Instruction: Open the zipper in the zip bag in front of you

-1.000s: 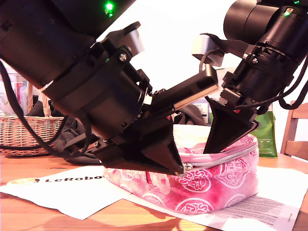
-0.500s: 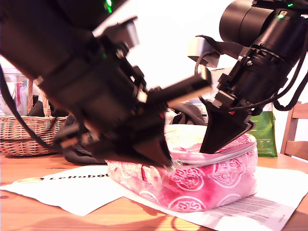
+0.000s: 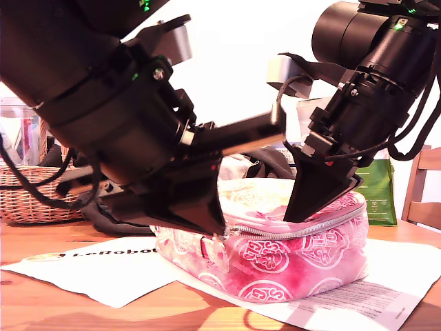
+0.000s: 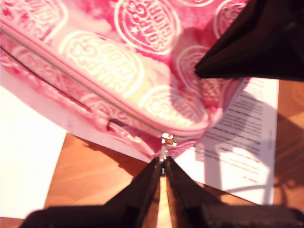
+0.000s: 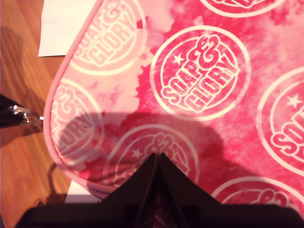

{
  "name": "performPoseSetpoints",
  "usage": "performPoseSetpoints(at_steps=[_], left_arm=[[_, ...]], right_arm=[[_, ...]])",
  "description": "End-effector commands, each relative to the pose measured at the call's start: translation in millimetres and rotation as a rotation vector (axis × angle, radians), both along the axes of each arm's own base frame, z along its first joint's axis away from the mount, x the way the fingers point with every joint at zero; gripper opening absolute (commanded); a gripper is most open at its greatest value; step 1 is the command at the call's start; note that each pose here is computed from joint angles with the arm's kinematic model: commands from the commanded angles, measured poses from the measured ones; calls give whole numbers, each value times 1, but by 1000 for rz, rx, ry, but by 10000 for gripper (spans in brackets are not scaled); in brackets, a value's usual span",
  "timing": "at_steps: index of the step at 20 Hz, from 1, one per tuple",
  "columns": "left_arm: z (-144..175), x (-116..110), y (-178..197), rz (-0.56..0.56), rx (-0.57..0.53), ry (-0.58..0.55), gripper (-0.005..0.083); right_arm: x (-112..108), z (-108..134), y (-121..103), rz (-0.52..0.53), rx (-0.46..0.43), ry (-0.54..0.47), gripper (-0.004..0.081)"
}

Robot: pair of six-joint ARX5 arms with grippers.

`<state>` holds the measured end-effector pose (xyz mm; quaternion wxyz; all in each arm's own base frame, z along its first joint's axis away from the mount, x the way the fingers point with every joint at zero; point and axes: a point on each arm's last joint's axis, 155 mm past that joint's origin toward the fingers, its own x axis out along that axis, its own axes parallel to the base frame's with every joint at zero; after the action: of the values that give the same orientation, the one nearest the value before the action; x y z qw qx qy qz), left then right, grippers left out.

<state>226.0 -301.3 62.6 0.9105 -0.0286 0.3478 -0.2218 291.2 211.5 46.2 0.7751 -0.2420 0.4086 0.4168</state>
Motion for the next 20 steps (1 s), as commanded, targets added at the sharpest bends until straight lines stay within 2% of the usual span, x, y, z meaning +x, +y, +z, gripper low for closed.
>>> performPoseSetpoints(at_steps=[1,7,16,20], left_arm=[[-14,2,27,30,104,-17,-24],[-11,12,38,31,184,-77,-24],[-11,34,61,63,260,-103,-24],[-11,38,65,38,303,-121,-24]], right_arm=[[-31,-67,-50,-74,-191,175,-11],[-32,-67,-50,-73,-193,178,-11],[-34,-68,-51,-72,-197,185,-11],[-34,-68,-51,-71,-198,186,-11]])
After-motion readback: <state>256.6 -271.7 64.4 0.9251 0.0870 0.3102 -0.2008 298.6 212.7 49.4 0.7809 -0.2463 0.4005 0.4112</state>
